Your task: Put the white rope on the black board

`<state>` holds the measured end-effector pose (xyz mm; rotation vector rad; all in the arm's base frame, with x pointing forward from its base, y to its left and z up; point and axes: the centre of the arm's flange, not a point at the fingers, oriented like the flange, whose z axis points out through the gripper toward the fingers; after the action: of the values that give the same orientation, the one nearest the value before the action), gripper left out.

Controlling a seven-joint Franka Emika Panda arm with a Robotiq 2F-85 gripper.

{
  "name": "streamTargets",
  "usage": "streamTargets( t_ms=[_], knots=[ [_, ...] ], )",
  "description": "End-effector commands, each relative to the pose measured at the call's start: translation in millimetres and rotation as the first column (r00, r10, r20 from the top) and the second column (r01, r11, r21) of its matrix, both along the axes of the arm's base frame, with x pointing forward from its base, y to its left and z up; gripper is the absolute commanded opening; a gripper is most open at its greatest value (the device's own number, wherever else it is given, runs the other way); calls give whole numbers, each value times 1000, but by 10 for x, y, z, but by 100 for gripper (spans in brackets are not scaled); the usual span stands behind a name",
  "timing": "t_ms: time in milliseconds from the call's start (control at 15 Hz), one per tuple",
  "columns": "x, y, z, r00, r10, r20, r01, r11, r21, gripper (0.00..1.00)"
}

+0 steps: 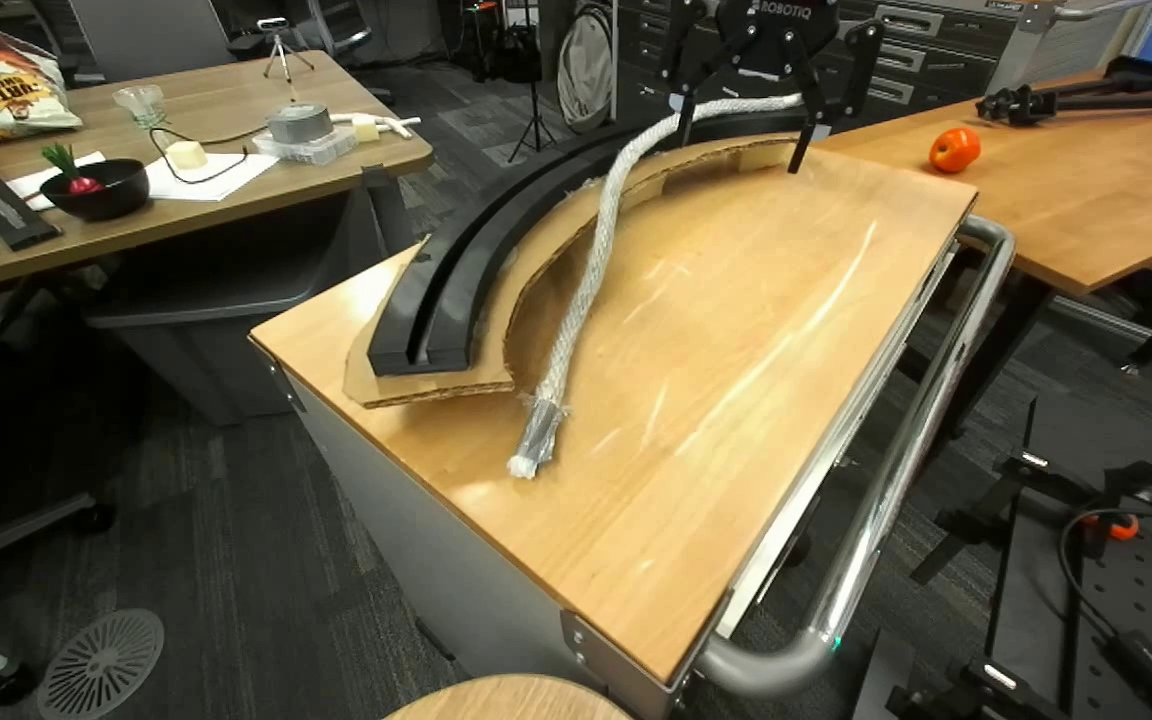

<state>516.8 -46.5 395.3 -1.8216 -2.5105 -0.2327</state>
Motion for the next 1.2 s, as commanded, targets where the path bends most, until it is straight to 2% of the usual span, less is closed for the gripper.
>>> streamTargets(
  t_ms=[0,267,600,667,733,867,1133],
  knots=[
    [97,82,-60,999,35,-2,-35,999,25,100],
    [242,503,-288,987,159,-23,-158,987,34,100],
    [393,1066,-505,952,299,-67,-298,954,34,100],
    [422,1165,-561,945,319,-74,-318,948,29,95],
    [448,1246,-610,938,336,-82,-335,942,28,74],
    [493,1372,-730,927,364,-94,-362,931,32,70],
    [554,1495,-925,907,407,-109,-402,913,63,39]
  ],
)
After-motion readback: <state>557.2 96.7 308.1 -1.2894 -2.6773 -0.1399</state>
